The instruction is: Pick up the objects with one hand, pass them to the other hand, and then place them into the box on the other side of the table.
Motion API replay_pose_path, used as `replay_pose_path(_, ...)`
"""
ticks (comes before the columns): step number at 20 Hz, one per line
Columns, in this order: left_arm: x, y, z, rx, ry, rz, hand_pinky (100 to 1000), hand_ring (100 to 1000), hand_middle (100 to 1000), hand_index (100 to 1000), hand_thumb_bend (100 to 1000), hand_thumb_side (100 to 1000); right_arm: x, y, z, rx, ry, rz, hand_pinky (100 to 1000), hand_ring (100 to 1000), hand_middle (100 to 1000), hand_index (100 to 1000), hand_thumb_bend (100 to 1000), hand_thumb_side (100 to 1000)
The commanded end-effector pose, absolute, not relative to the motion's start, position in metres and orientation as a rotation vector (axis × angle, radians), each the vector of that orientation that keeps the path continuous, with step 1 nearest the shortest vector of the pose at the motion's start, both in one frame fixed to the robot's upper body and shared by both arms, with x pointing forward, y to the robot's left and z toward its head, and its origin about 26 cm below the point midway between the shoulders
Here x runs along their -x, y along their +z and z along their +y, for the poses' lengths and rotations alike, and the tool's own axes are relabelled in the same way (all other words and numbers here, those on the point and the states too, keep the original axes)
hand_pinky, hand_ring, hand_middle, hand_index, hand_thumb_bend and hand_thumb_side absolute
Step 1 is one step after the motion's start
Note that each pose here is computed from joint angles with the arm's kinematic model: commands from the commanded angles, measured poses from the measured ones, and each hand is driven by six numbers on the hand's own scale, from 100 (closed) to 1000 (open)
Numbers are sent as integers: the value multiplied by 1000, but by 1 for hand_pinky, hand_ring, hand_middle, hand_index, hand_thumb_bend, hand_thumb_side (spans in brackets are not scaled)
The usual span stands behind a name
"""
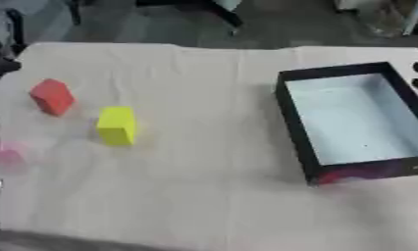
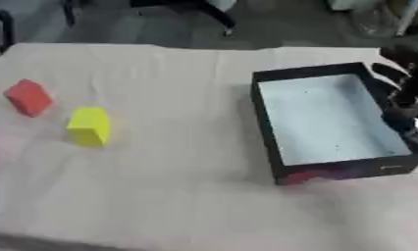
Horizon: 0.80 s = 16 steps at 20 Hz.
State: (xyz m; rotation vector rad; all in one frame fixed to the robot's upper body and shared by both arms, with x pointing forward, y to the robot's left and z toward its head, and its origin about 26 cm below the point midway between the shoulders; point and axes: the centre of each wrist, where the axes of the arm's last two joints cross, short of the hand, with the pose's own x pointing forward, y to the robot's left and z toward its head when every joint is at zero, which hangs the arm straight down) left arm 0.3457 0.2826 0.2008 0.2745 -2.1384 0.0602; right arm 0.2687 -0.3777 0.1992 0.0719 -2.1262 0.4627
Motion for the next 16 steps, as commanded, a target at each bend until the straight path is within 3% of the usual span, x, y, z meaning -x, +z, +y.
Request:
replay_pose_path(1,-346,226,305,-421,-21,-2165,923,652,752,812,550,587,-264,215,-380,-13,514,-2157,1000,1000,1000,1000,620,283)
replay_pose_path(8,-357,267,343,-728,-383,-2011,920,702,772,840,611,526,-262,220,-380,9,565,-2175,1000,1000,1000,1000,618,283)
replay_pose_path(16,-367,302,376,-727,-749,-1665,948,789,816,871,696,398,-261,221,-382,33,615,-2191,1000,1000,1000,1000,617,286)
